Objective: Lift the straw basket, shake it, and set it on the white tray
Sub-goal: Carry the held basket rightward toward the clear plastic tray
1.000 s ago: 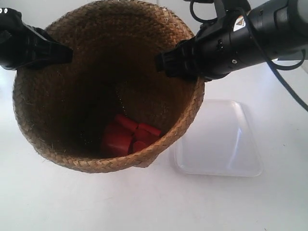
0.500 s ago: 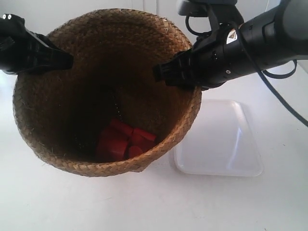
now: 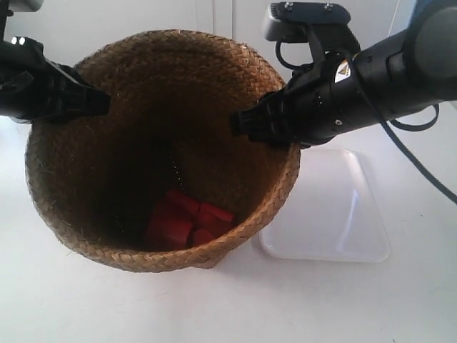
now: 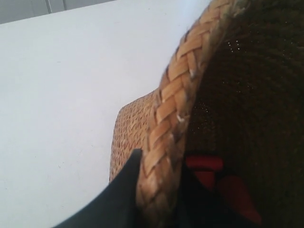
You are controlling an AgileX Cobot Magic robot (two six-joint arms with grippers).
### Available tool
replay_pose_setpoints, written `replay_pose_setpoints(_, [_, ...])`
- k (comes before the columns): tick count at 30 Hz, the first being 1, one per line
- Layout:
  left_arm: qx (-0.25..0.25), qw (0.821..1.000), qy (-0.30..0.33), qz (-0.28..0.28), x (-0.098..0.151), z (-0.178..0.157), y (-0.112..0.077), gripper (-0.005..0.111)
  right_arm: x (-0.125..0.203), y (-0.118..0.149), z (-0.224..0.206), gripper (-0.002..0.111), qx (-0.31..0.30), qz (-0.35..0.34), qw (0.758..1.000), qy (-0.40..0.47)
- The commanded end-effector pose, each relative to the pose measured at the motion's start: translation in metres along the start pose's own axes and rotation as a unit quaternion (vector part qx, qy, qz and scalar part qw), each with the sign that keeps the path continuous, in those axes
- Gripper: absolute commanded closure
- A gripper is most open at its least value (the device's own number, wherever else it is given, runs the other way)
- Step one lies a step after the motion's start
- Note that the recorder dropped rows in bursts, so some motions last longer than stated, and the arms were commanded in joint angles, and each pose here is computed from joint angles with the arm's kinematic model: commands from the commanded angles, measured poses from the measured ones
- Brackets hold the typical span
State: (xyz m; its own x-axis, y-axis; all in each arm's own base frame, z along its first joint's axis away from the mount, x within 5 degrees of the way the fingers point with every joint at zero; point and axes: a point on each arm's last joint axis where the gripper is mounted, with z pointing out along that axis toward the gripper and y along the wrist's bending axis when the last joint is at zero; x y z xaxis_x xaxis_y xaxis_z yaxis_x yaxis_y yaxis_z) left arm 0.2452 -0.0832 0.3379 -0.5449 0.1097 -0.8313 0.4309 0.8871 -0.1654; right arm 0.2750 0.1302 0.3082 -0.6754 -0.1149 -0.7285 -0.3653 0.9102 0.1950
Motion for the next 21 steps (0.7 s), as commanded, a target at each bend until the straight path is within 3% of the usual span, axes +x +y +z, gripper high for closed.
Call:
replay_pose_setpoints(1, [-0.001,1.0,-0.025,-0.01,-0.006,-0.005,-0.001,0.107,-0.001,0.0,-0.002,0.108,0.001,0.003,1.0,-0.018])
replay_pose_setpoints(3, [0.028,0.999,-0.038,-0.016,-0.017,-0.023,-0.011,0.107,-0.016,0.008,-0.025,0.108,-0.017,0.005,0.999,-0.041])
replay_pose_setpoints(7, [0.076,0.986,-0.143,0.043,-0.048,-0.087,-0.039,0.107,-0.044,0.037,-0.107,0.108,-0.072,-0.043,0.98,-0.178])
replay_pose_setpoints(8, [0.054,0.986,-0.149,0.058,-0.044,-0.081,-0.034,0.107,-0.041,0.034,-0.1,0.108,-0.052,-0.051,0.977,-0.201])
replay_pose_setpoints(9, [0.028,0.989,-0.139,0.031,-0.035,-0.06,-0.022,0.107,-0.031,0.025,-0.074,0.108,-0.032,-0.03,0.983,-0.181])
replay_pose_setpoints(11, [0.023,0.997,-0.069,-0.021,-0.017,-0.027,-0.006,0.107,-0.016,0.008,-0.031,0.108,-0.006,0.039,0.996,-0.079])
replay_pose_setpoints(12, [0.03,0.998,-0.04,-0.028,-0.012,-0.022,-0.002,0.107,-0.011,0.004,-0.02,0.108,0.002,0.039,0.998,-0.045])
replay_pose_setpoints(21, [0.037,0.997,-0.07,-0.003,-0.018,-0.031,-0.01,0.107,-0.009,0.014,-0.013,0.108,-0.014,0.015,0.999,-0.039])
